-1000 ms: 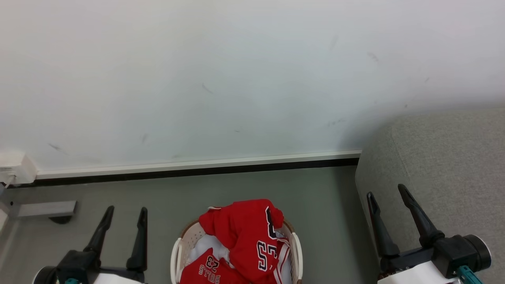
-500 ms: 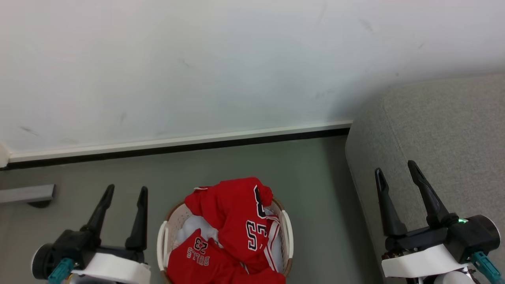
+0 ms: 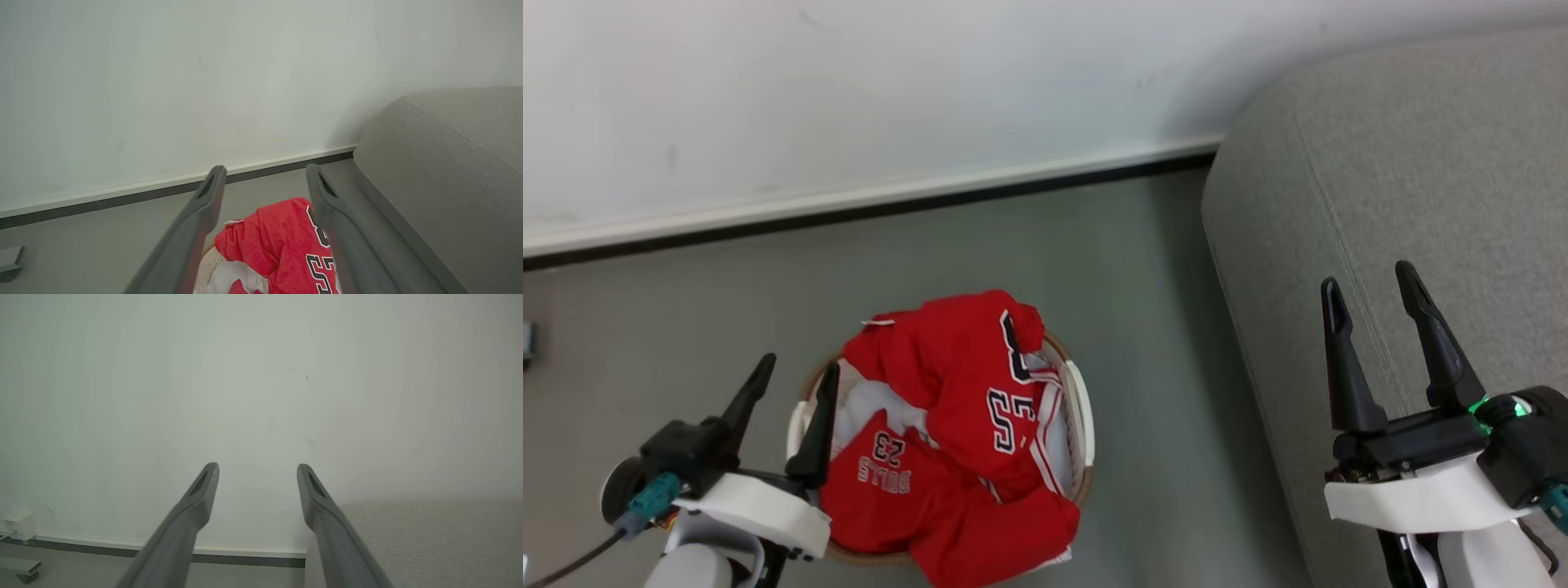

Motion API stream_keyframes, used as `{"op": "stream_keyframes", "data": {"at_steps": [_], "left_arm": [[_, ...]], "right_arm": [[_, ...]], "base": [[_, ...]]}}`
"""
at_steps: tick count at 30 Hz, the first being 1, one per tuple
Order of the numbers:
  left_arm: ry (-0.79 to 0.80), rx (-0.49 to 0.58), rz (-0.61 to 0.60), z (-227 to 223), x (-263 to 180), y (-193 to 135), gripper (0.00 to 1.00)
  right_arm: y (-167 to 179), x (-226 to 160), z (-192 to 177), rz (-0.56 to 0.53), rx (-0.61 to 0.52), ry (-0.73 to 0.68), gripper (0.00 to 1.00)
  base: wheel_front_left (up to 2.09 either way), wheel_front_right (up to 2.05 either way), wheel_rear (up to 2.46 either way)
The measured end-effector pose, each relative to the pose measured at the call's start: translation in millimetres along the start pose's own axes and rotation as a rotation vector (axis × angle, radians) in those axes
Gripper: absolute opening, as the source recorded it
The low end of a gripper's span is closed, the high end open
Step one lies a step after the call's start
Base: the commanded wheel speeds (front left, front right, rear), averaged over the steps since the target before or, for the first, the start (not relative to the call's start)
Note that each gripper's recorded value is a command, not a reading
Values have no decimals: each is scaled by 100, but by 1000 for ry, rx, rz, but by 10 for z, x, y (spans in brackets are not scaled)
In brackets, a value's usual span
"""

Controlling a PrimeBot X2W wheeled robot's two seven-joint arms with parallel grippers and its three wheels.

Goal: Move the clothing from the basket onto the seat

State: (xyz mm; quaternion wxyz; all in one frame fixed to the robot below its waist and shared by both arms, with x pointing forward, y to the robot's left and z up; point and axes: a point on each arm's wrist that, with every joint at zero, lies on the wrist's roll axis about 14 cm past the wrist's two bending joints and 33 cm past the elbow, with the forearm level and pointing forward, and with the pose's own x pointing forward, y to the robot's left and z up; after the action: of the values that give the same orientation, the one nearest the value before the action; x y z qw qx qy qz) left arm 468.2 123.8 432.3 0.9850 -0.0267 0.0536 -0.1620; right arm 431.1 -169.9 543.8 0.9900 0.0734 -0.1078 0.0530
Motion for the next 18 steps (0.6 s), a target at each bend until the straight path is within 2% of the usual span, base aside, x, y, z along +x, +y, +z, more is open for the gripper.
{"op": "stream_keyframes", "data": {"at_steps": [9, 18], "left_arm": [[277, -42, -131, -942, 275, -158, 100], [599, 8, -273, -1837, 359, -334, 100]], "right_arm": [[-211, 88, -157, -48, -2, 24, 100], [-438, 74, -282, -107, -7, 53, 100]], "base": [[0, 0, 0], [0, 0, 0]]}}
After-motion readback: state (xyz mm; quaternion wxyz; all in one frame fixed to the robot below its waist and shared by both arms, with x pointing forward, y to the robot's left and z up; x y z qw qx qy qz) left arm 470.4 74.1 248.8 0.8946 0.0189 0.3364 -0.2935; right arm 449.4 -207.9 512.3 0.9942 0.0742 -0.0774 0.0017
